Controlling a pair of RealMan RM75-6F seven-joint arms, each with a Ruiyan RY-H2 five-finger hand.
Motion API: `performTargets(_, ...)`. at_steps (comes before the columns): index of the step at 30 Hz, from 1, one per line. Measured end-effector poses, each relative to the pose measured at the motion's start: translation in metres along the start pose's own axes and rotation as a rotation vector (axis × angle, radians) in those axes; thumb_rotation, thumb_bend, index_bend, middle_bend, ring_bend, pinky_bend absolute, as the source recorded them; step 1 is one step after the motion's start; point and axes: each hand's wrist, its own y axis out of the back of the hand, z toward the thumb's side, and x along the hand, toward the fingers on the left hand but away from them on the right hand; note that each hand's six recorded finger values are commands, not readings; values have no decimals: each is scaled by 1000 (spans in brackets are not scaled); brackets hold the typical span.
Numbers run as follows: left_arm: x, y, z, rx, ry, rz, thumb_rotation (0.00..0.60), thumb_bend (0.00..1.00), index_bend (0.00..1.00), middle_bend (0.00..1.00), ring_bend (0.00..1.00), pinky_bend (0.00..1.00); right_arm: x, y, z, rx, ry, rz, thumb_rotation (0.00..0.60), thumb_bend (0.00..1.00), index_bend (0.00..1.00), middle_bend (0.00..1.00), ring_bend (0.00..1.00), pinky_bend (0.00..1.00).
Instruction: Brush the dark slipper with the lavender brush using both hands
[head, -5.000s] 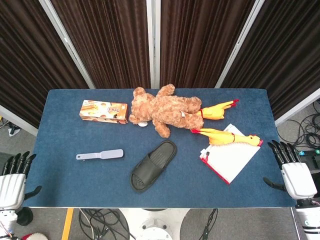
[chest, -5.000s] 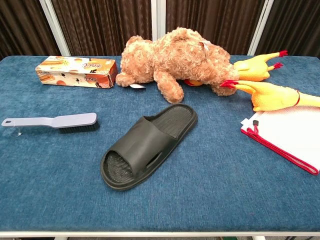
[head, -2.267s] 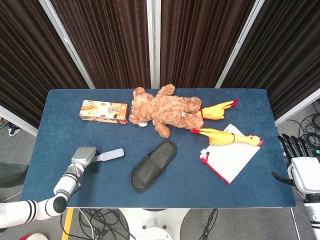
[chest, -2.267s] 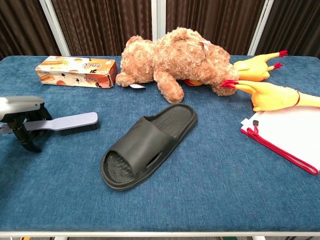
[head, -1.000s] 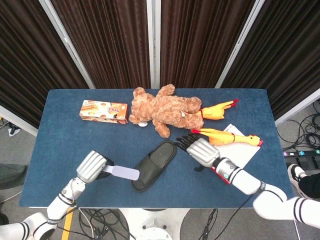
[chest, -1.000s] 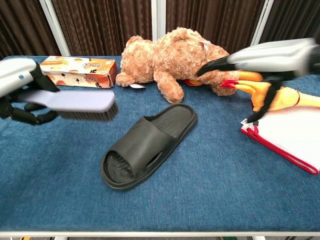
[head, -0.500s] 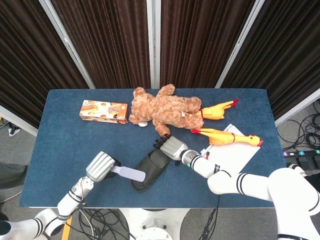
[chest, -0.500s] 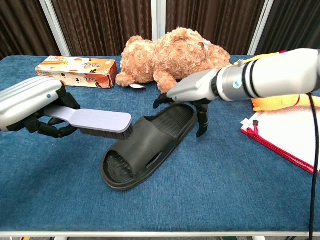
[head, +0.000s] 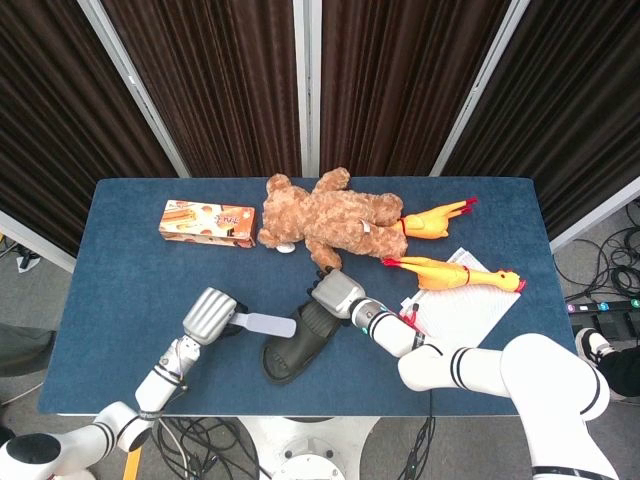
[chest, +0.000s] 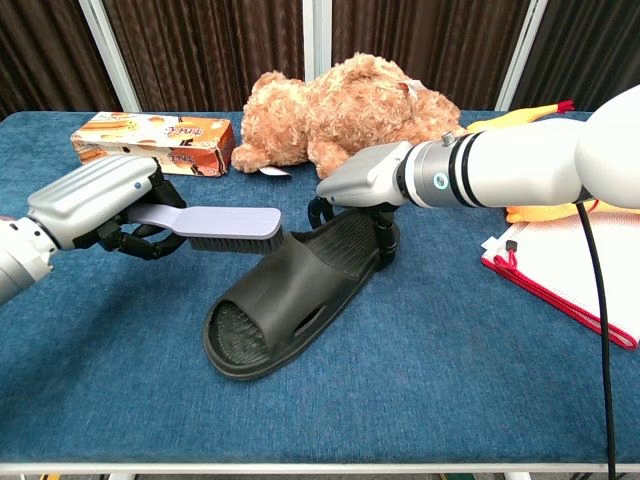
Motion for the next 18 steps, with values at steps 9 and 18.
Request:
performTargets(9, 4, -19, 4, 24, 5, 1, 600, 484, 1000, 1000, 1000, 1000, 1, 1, 1, -12, 5, -8, 600, 94, 436, 327, 124, 193)
performTargets(18, -13, -40, 28, 24, -78, -51, 600, 503, 1000, 1000, 1000, 1000, 0, 2, 1, -27, 4, -9, 600, 94, 436, 327, 124, 199)
